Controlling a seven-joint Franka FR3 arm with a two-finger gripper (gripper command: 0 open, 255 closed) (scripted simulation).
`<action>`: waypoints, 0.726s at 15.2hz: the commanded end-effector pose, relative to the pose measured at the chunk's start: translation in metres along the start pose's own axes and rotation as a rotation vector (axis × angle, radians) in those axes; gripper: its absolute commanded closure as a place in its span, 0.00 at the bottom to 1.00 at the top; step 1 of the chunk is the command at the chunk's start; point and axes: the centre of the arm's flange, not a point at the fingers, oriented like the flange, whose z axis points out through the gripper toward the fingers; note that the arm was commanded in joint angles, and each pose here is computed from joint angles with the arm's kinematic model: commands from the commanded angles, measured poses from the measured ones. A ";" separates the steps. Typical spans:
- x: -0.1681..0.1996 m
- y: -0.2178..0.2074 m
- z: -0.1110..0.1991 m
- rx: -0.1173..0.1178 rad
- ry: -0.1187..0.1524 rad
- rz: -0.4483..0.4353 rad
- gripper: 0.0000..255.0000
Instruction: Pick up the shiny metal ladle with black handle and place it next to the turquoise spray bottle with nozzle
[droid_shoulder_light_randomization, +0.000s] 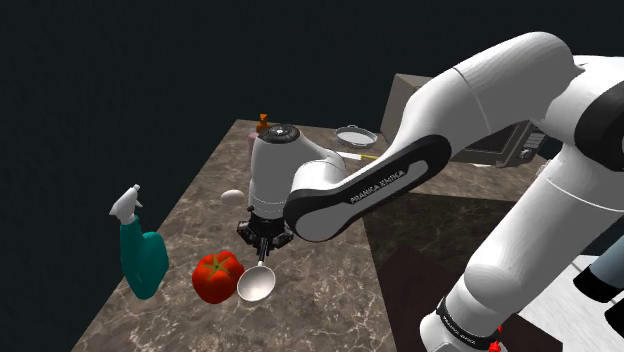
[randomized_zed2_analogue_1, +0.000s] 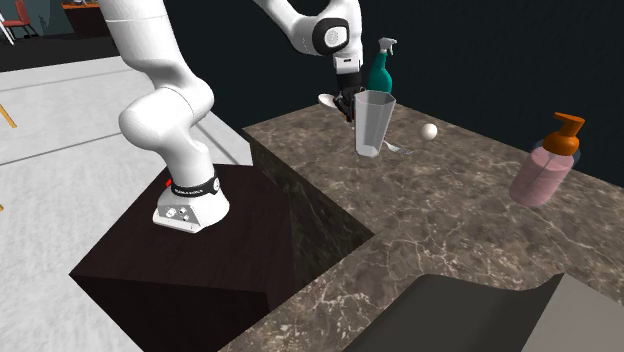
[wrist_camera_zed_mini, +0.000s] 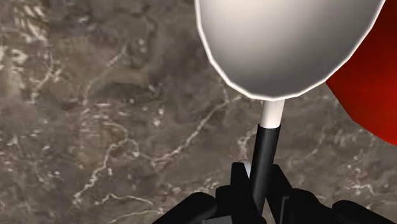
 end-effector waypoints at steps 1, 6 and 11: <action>-0.001 0.002 0.014 0.000 0.000 0.000 1.00; -0.001 0.002 0.014 0.000 0.000 0.000 1.00; -0.001 0.002 0.014 0.000 0.000 0.000 0.00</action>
